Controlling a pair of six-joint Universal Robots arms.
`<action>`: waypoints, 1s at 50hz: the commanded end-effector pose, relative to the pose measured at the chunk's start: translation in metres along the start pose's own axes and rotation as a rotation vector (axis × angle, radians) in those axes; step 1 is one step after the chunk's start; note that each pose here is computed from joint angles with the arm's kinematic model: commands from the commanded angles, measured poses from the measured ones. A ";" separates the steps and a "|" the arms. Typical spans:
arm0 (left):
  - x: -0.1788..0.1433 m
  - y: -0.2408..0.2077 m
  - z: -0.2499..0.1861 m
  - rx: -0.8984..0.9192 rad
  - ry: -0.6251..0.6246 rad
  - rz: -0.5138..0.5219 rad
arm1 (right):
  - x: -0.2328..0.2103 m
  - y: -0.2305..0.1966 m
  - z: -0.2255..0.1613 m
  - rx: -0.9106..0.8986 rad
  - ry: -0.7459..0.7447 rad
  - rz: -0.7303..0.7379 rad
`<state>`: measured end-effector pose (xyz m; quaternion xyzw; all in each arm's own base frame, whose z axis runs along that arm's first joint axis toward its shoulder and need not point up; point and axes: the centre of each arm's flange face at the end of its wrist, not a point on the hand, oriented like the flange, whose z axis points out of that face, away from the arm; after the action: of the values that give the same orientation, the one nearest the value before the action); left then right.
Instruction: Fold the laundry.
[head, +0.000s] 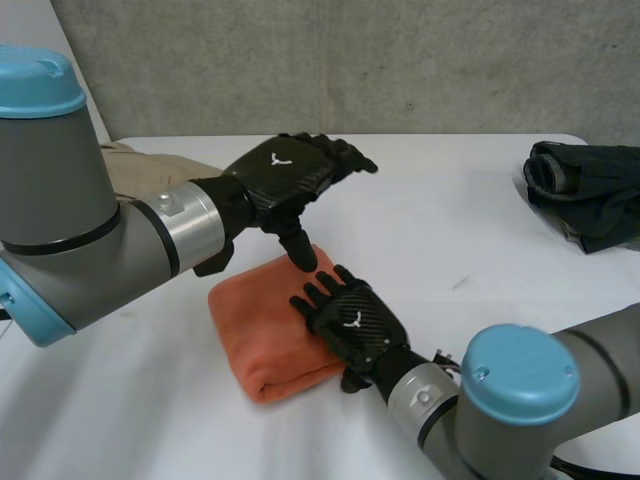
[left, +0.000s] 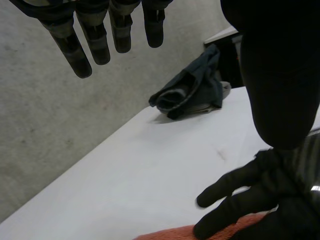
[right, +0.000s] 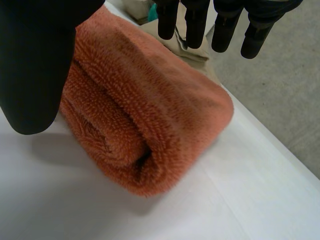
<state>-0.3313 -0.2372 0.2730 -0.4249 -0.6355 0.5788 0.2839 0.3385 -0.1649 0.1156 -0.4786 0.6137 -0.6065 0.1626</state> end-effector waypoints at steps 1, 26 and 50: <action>0.001 0.008 0.004 -0.017 0.011 -0.013 | -0.010 0.012 0.022 0.041 -0.003 -0.025; 0.000 0.003 0.002 -0.006 -0.001 -0.011 | 0.005 0.000 0.064 0.139 0.039 -0.047; -0.014 -0.005 -0.002 0.017 -0.039 0.001 | 0.024 -0.022 0.089 0.199 0.088 -0.082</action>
<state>-0.3274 -0.2443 0.2715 -0.4159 -0.6416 0.5806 0.2798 0.3987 -0.2208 0.1068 -0.4759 0.5529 -0.6657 0.1571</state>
